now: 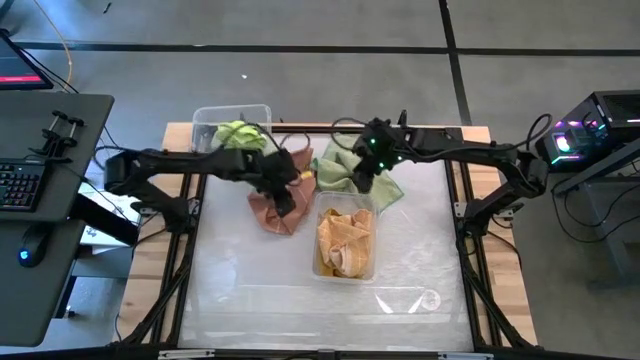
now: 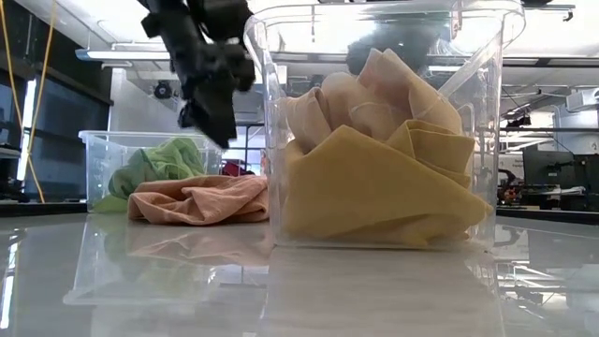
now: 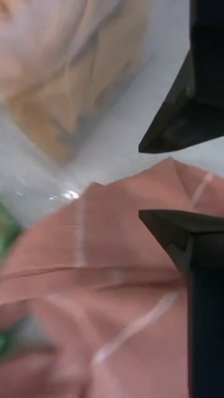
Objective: Sort towels by color in basket
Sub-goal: Put the orange towel into the bottom transparent bin
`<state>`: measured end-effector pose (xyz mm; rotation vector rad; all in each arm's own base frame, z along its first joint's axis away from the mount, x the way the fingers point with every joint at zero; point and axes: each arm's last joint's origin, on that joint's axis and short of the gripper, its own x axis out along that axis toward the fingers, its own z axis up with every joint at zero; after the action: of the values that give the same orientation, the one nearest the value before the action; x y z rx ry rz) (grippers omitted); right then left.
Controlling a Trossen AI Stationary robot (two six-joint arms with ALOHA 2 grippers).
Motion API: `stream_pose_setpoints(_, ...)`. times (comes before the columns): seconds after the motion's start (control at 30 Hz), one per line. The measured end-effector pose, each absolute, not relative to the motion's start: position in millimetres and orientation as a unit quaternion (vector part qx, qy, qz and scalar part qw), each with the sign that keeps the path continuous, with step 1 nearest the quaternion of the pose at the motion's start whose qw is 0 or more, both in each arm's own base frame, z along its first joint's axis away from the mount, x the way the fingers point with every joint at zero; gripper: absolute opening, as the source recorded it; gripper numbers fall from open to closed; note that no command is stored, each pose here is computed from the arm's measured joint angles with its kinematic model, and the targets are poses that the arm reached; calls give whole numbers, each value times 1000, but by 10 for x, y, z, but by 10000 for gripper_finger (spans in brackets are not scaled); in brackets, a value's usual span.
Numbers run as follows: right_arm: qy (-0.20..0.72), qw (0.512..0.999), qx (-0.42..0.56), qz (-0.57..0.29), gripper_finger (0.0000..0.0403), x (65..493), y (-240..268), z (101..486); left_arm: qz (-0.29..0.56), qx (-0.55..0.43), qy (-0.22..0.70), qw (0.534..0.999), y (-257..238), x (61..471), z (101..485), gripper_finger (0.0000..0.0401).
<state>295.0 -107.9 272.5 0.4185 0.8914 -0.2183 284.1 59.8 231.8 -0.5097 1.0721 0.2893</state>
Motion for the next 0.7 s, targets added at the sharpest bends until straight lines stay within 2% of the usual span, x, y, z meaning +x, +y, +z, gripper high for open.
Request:
stream_pose_setpoints(0.2, 526, 834, 155, -60, 140, 2755, -941, 2665, 203, -303, 548, 753, 536, 3019, 1900, 208)
stream_pose_setpoints(0.37, 540, 827, 143, -63, 140, 2613, -856, 2776, 249, -296, 585, 713, 501, 3121, 1527, 234)
stream_pose_setpoints(0.53, 493, 856, 134, -83, 140, 2539, -821, 2966, 263, -286, 610, 690, 474, 3180, 1301, 221)
stream_pose_setpoints(0.7, 419, 887, 160, -107, 140, 2565, -830, 3122, 257, -241, 617, 703, 432, 3182, 1287, 167)
